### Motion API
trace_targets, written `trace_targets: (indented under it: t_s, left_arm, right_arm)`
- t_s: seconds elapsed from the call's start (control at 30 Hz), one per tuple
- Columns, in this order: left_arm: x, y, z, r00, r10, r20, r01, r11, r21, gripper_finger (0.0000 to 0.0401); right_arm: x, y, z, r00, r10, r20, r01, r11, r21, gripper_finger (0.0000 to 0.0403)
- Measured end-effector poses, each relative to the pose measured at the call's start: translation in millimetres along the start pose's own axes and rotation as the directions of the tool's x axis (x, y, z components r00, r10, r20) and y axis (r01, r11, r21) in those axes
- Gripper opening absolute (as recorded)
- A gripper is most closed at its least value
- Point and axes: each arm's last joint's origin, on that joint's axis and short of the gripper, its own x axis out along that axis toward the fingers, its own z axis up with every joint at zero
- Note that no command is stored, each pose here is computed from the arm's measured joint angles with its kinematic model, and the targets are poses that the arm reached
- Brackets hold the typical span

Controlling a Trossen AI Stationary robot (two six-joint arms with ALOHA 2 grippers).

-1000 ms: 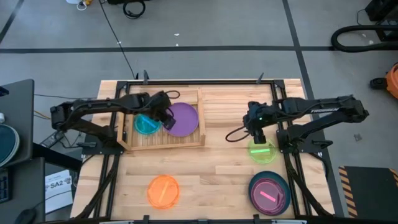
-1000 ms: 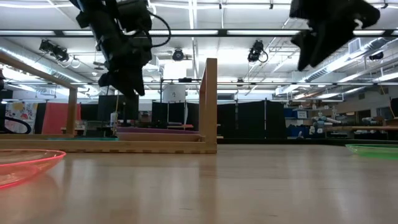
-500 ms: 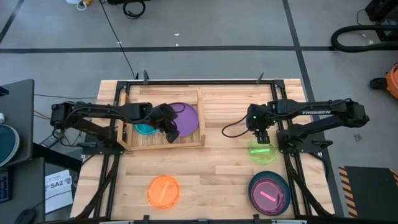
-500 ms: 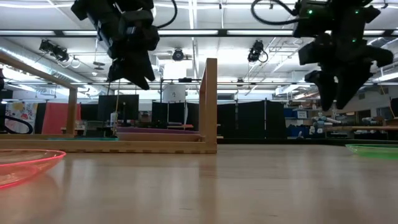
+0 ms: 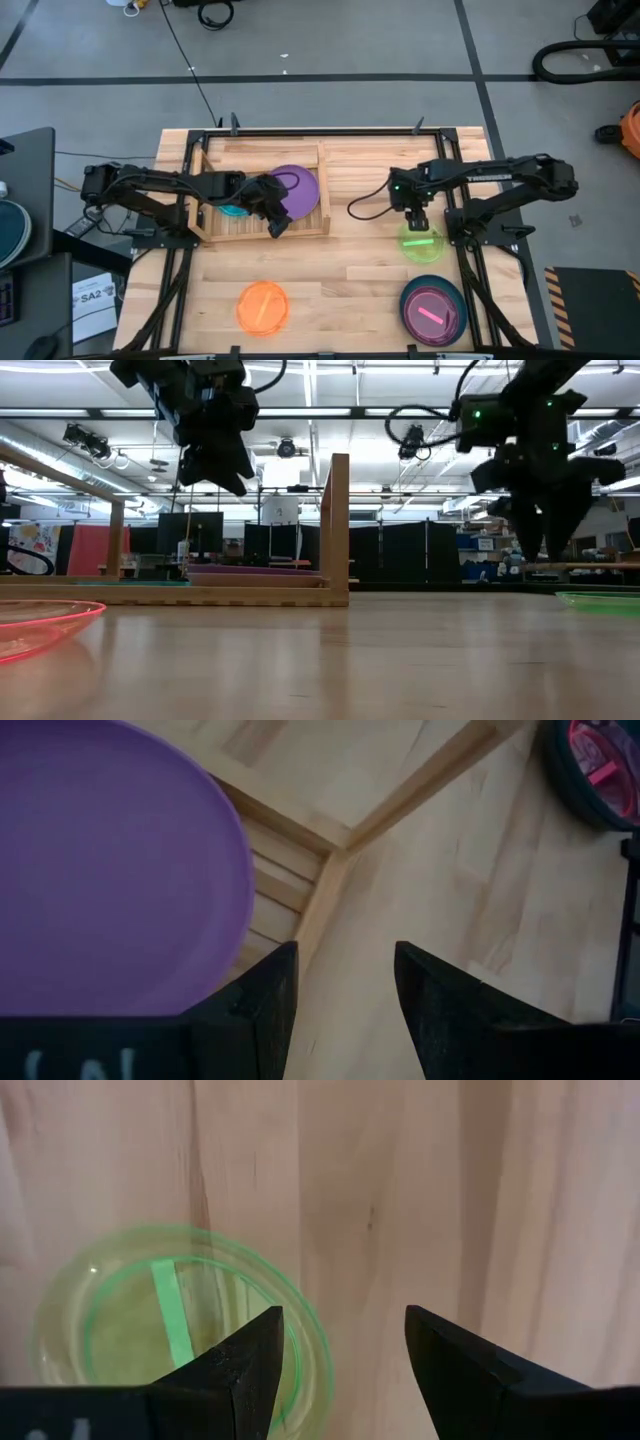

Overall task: Place and stack plates onto a shelf
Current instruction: Stack the green plate on top of the blue plate on the shelf

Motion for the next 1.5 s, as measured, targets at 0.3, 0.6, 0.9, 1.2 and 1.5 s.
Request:
trace_targets:
  t_s: [0.3,0.6,0.9,1.2,1.5]
  left_arm:
    - [0.0,-0.3,0.1,1.0,-0.002,0.002,0.002,1.0,0.001,0.0172]
    - [0.0,-0.3,0.2,1.0,-0.002,0.002,0.002,1.0,0.001,0.0172]
    - [0.0,-0.2,0.3,1.0,-0.002,0.003,0.002,1.0,0.001,0.0172]
    - [0.0,-0.2,0.3,1.0,-0.001,0.003,0.001,1.0,0.001,0.0172]
    - [0.0,-0.2,0.3,1.0,-0.001,0.003,0.001,1.0,0.001,0.0172]
  right_arm:
    - [33.0,-4.3,8.0,0.983,0.039,-0.178,-0.037,0.999,0.013,0.0215]
    - [56.2,-6.5,10.2,0.953,0.065,-0.297,-0.06,0.998,0.027,0.0213]
    - [57.1,-6.8,10.4,0.951,0.057,-0.303,-0.052,0.998,0.024,0.0154]
    - [55.8,-5.8,9.5,0.952,0.075,-0.298,-0.07,0.997,0.028,0.0046]
    - [55.3,-5.8,9.7,0.952,0.076,-0.297,-0.071,0.997,0.027,0.0015]
